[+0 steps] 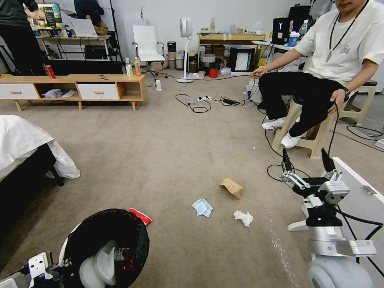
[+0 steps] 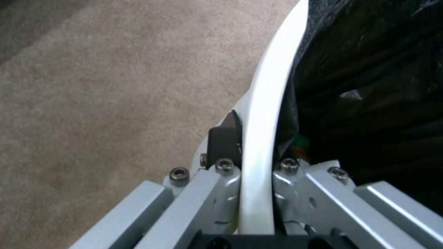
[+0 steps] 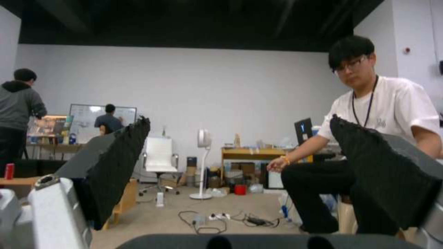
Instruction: Pick up the trash bin and place the garbage on the floor into it.
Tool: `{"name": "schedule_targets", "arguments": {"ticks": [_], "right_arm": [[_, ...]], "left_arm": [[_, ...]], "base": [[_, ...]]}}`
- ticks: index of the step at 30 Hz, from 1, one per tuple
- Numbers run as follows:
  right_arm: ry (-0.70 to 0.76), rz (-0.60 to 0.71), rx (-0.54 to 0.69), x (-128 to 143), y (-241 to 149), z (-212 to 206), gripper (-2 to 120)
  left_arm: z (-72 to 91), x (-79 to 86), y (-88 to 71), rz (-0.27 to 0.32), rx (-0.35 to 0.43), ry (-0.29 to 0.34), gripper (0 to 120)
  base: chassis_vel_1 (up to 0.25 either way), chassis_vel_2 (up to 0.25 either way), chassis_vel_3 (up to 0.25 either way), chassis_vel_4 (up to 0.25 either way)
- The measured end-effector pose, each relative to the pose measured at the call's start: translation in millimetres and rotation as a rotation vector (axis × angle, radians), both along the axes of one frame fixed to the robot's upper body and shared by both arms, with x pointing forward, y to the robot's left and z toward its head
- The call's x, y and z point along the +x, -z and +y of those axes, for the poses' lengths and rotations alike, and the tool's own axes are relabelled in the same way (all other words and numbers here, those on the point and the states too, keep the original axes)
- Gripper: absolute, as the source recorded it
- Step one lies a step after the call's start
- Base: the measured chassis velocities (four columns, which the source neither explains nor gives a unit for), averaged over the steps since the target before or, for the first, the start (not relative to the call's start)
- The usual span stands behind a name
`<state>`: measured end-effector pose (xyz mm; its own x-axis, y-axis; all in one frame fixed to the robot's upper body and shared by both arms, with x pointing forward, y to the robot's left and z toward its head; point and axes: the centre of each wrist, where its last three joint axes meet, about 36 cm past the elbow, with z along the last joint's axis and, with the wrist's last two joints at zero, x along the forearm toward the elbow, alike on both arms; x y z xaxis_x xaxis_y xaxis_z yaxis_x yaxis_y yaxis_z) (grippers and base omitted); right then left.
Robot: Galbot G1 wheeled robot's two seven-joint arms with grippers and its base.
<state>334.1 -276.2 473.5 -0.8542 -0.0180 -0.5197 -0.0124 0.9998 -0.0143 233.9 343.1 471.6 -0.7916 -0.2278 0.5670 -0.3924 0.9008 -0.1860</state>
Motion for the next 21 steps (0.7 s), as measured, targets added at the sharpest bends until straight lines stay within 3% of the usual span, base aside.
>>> {"name": "schedule_targets", "arguments": {"ticks": [21], "right_arm": [[-0.005,0.015,0.015,3.2,6.8,4.5,97]], "left_arm": [[-0.1,2.3,2.8,-0.003,-0.006,0.014,2]], "base": [[0.019,0.021,0.018,0.02]]}}
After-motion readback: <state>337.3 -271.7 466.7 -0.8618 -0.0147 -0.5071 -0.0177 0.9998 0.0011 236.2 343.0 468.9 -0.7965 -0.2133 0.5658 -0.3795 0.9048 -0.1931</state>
